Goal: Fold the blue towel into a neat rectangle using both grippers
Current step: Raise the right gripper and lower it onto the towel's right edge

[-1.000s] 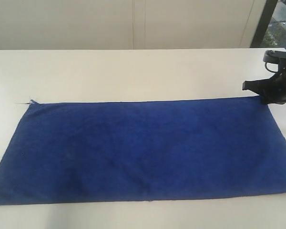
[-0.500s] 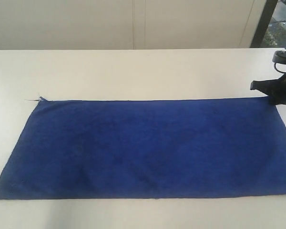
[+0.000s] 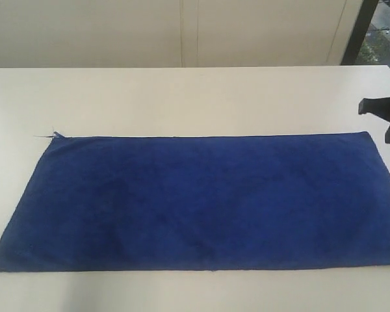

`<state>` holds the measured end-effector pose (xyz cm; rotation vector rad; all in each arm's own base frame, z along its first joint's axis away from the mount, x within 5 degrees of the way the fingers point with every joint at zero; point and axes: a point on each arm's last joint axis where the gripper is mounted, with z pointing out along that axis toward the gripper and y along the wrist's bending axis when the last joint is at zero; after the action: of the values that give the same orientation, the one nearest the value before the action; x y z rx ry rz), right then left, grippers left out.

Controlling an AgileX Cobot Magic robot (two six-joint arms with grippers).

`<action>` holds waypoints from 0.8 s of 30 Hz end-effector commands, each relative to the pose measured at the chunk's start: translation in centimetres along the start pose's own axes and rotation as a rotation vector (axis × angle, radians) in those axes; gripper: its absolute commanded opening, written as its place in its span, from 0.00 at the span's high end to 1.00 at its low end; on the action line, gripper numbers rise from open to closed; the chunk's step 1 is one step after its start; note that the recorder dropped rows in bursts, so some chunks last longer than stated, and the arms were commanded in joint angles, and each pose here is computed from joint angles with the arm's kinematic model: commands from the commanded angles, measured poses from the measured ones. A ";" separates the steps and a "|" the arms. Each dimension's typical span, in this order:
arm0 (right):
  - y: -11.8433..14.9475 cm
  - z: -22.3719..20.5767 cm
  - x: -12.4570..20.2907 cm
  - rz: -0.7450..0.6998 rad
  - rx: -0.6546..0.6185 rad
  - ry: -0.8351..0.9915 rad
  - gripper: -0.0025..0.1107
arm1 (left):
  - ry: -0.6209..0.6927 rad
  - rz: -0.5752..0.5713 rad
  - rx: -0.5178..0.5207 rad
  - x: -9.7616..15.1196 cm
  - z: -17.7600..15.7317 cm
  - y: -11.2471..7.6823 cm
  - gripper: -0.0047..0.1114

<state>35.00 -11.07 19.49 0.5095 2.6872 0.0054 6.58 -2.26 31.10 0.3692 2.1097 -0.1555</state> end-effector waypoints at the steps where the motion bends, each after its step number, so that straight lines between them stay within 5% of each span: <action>1: 0.2 0.2 3.1 -0.051 -0.003 0.088 0.98 | 0.004 -0.013 0.010 0.2 0.0 -0.1 0.96; 5: 0.0 1.2 4.6 -0.101 -0.001 0.120 0.94 | 0.004 -0.013 0.010 0.2 0.0 -0.1 0.96; 8: -0.1 1.4 4.2 -0.110 0.008 0.046 0.76 | 0.004 -0.013 0.010 0.2 0.0 -0.1 0.96; 16: -0.6 4.9 4.3 -0.178 0.041 0.043 0.54 | 0.004 -0.013 0.010 0.2 0.0 -0.1 0.96; 24: -1.0 5.5 4.2 -0.232 0.063 0.038 0.52 | 0.004 -0.013 0.010 0.2 0.0 -0.1 0.96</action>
<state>33.16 -10.63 12.93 0.2465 2.7746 -0.1178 6.58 -2.26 31.10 0.3692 2.1097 -0.1555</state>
